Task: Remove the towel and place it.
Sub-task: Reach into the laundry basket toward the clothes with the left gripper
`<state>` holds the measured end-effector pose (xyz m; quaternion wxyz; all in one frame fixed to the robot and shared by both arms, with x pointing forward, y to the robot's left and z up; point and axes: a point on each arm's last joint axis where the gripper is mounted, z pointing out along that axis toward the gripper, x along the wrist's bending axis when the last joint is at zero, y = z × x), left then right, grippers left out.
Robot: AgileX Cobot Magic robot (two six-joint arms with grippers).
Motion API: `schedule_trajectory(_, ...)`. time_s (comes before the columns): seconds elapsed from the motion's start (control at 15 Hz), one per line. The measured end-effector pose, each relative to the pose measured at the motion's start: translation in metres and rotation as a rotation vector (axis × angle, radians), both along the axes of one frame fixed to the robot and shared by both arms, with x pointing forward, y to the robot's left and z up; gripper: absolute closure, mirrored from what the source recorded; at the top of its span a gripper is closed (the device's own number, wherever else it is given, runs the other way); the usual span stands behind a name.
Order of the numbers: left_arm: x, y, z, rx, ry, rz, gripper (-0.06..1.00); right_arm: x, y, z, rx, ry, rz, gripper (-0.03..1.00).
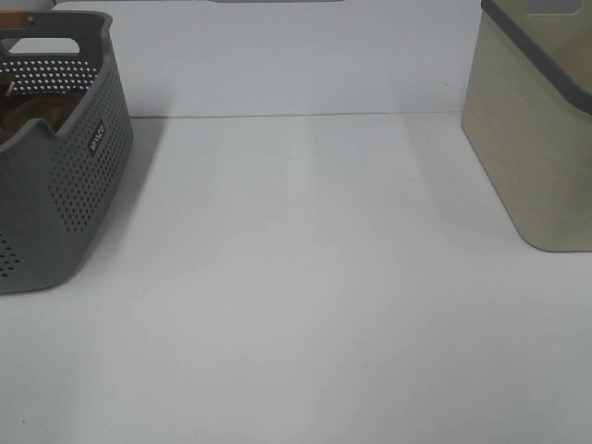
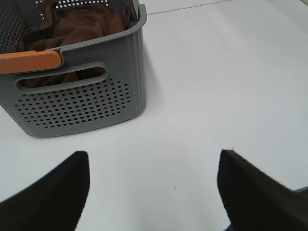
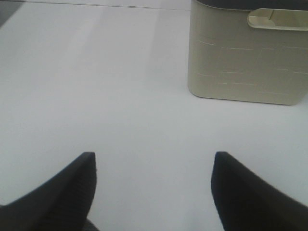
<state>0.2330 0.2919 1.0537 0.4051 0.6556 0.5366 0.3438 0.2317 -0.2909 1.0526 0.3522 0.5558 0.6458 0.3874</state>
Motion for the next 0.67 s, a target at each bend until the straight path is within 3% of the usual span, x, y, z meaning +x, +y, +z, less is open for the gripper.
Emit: schedule_trajectory(0.67,0.0,0.0,0.0,0.0,0.0,0.0,0.24,0.0,0.0,0.0,0.0,0.0,0.0,0.32)
